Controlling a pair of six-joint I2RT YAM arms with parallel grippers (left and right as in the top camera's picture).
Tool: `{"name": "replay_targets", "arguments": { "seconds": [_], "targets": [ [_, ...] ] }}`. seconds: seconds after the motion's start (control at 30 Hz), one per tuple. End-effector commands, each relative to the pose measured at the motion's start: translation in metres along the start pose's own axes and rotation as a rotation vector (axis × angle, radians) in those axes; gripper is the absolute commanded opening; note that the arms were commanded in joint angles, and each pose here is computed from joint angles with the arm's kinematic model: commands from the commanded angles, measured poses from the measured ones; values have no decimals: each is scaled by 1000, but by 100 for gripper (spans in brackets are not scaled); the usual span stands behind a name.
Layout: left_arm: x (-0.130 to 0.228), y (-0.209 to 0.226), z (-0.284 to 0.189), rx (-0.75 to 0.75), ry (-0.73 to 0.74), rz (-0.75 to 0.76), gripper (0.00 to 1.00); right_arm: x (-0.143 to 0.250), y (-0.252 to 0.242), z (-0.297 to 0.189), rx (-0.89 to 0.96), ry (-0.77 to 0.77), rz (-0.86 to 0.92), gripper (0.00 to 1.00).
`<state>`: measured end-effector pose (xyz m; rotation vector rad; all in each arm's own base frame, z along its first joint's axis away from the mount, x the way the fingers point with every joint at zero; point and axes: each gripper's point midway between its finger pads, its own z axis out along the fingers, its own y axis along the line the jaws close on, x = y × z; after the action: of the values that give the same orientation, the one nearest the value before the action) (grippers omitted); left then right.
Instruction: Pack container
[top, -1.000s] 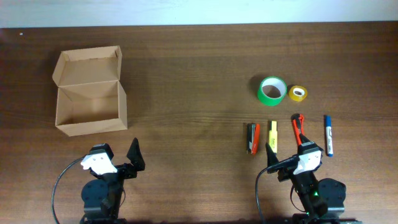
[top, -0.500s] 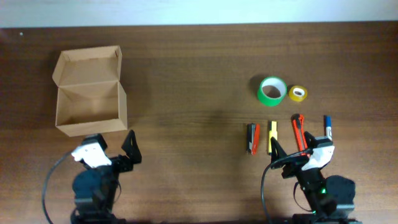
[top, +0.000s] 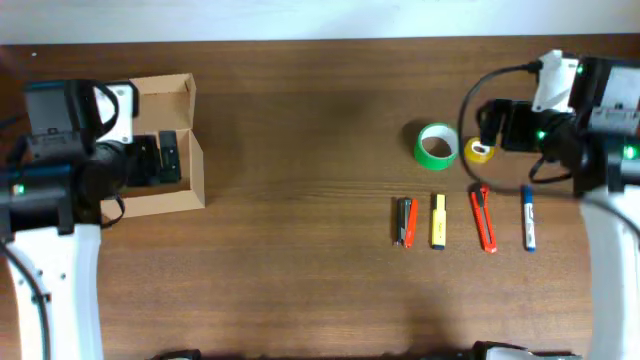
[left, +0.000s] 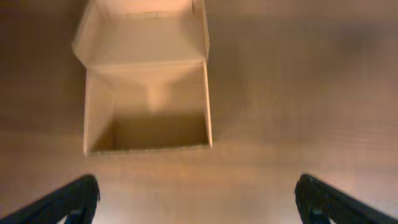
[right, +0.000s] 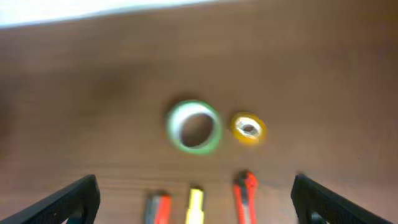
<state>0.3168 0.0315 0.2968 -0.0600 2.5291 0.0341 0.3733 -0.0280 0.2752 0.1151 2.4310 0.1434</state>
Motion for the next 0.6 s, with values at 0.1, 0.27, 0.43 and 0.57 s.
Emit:
{"name": "replay_targets", "arguments": {
  "seconds": [0.1, 0.27, 0.43, 0.57],
  "targets": [
    [-9, 6, 19, -22, 15, 24, 99, 10, -124, 28, 418, 129, 161, 99],
    [-24, 22, 48, -104, 17, 24, 100, 20, -187, 15, 450, 150, 459, 99],
    [-6, 6, 123, 1, 202, 8, 100, 50, -220, -1, 421, 191, 618, 99],
    [4, -9, 166, 47, 298, 22, 91, 51, -232, -7, 440, 174, 641, 99]
  ]
}}
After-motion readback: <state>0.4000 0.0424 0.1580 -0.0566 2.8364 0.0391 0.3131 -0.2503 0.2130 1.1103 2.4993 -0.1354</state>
